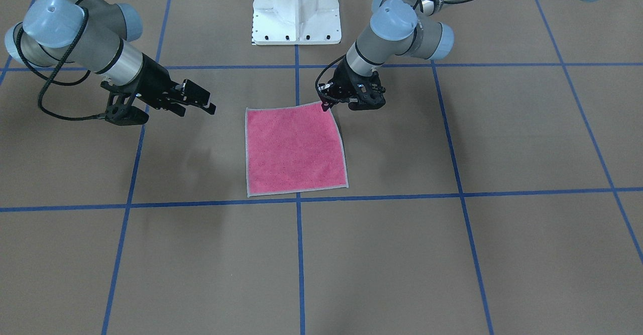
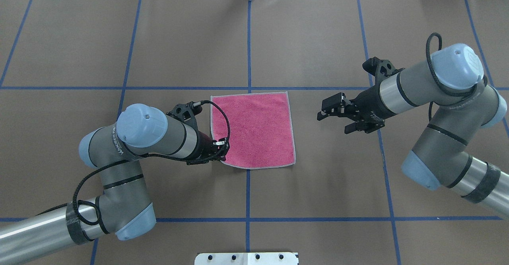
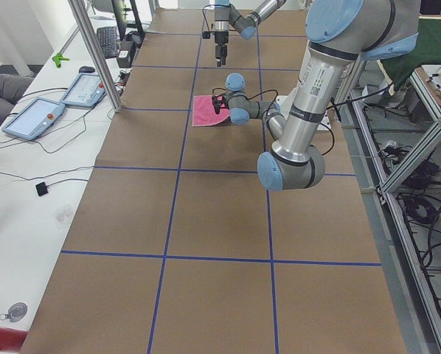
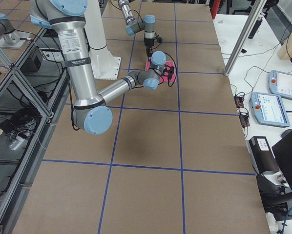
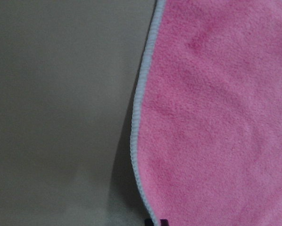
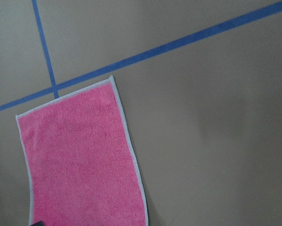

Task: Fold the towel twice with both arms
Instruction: 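Pinch the towel's near corner with the left gripper while the right hovers, then lower the right gripper onto the towel's other near corner and pinch it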

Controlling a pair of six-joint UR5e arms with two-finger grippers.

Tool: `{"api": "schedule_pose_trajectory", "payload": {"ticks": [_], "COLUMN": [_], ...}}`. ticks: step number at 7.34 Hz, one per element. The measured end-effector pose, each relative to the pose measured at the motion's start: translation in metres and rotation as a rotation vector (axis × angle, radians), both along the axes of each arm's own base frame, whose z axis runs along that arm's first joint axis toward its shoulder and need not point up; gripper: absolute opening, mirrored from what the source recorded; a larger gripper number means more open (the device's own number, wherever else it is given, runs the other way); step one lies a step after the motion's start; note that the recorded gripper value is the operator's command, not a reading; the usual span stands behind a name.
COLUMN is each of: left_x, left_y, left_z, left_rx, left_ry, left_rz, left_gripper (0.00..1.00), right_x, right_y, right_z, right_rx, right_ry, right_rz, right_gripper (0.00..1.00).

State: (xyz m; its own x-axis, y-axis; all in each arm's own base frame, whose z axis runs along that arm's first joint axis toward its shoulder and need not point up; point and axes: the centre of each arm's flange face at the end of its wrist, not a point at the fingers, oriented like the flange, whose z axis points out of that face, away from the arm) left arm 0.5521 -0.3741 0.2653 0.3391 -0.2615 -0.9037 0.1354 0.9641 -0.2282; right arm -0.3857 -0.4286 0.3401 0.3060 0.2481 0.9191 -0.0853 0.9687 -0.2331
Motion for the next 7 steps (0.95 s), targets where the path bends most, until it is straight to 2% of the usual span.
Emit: {"api": "schedule_pose_trajectory", "payload": {"ticks": [3,7], "left_x": [-0.001,-0.001], "left_y": [0.002,0.003], "left_z": [-0.002,-0.002], "left_rx": [0.001,0.001], "left_ry": [0.004,0.006], "left_rz": [0.002,0.004], "left_gripper": [0.0,0.0], "right_x": [-0.06,-0.098], "right_y": [0.04,0.048], "right_z": [-0.012,-0.025], "right_rx": [-0.015,-0.031], "right_ry": [0.021,0.081], "right_rz": [-0.004,-0.007], "right_gripper": [0.98,0.98]}}
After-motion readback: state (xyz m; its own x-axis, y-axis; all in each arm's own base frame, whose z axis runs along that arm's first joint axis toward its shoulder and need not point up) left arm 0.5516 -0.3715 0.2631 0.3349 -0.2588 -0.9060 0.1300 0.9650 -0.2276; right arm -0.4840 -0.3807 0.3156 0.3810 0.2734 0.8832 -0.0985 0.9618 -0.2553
